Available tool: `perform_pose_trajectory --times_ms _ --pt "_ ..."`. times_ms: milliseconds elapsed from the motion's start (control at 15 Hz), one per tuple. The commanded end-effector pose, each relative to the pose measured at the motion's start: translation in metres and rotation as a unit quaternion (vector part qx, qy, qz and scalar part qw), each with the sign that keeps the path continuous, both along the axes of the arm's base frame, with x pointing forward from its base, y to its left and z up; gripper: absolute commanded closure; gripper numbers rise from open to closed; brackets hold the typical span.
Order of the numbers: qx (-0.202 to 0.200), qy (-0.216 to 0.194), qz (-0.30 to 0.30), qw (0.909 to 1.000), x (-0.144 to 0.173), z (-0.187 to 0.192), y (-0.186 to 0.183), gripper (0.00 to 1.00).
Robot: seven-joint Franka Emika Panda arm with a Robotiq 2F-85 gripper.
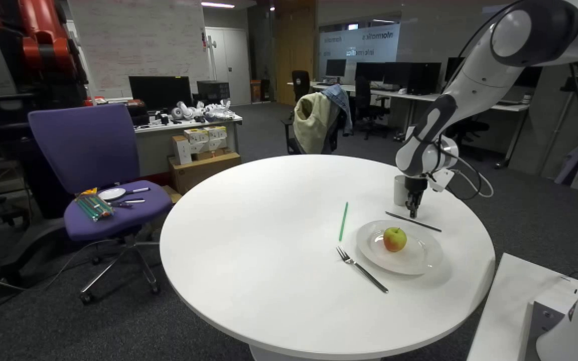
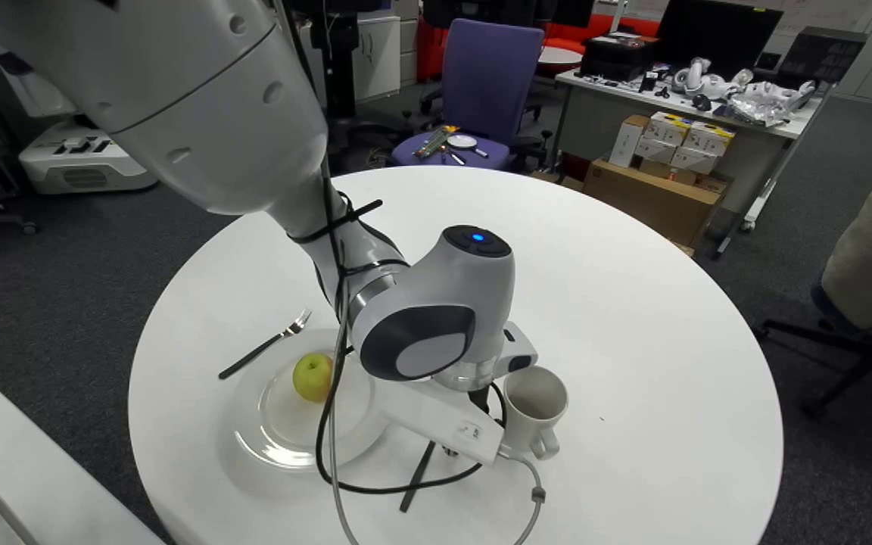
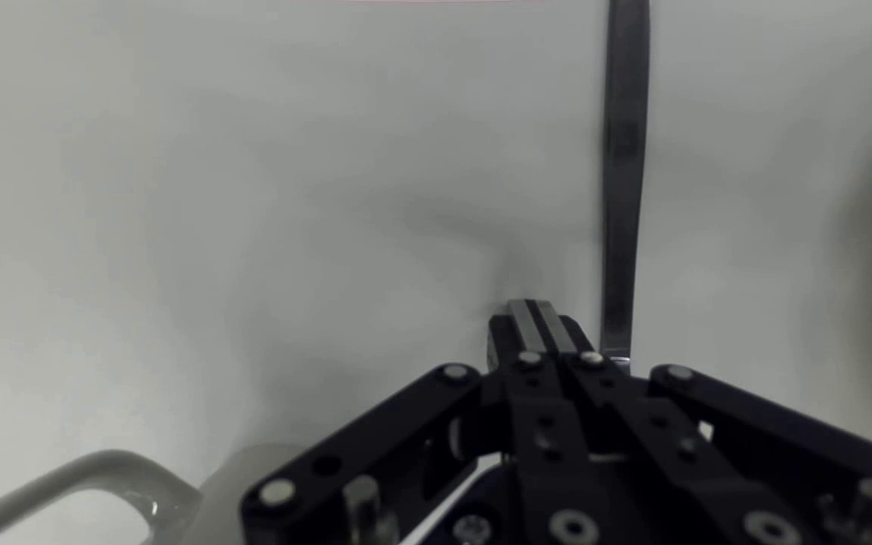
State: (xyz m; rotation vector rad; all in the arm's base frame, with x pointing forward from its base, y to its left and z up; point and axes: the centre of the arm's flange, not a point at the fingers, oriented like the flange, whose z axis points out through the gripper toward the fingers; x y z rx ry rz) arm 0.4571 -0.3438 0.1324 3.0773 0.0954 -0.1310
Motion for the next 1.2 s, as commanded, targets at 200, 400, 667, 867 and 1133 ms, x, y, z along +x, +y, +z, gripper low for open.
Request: perform_pose_trajectory --times_ms 200,400,667,867,1133 --pt "0.001 -0.002 -0.001 1.0000 -0.028 -0.012 0.004 1.00" --pt "0.003 -0.003 0.004 1.0000 -0.030 -0.014 0.008 1.00" --pt "0.004 0.002 0.012 0.9999 -0.030 -0.018 0.015 1.00" --pt "0.007 0.004 0.015 0.9999 -0.033 -0.018 0.016 1.00" --pt "0.008 0.007 0.021 0.9997 -0.034 -0.018 0.020 1.00"
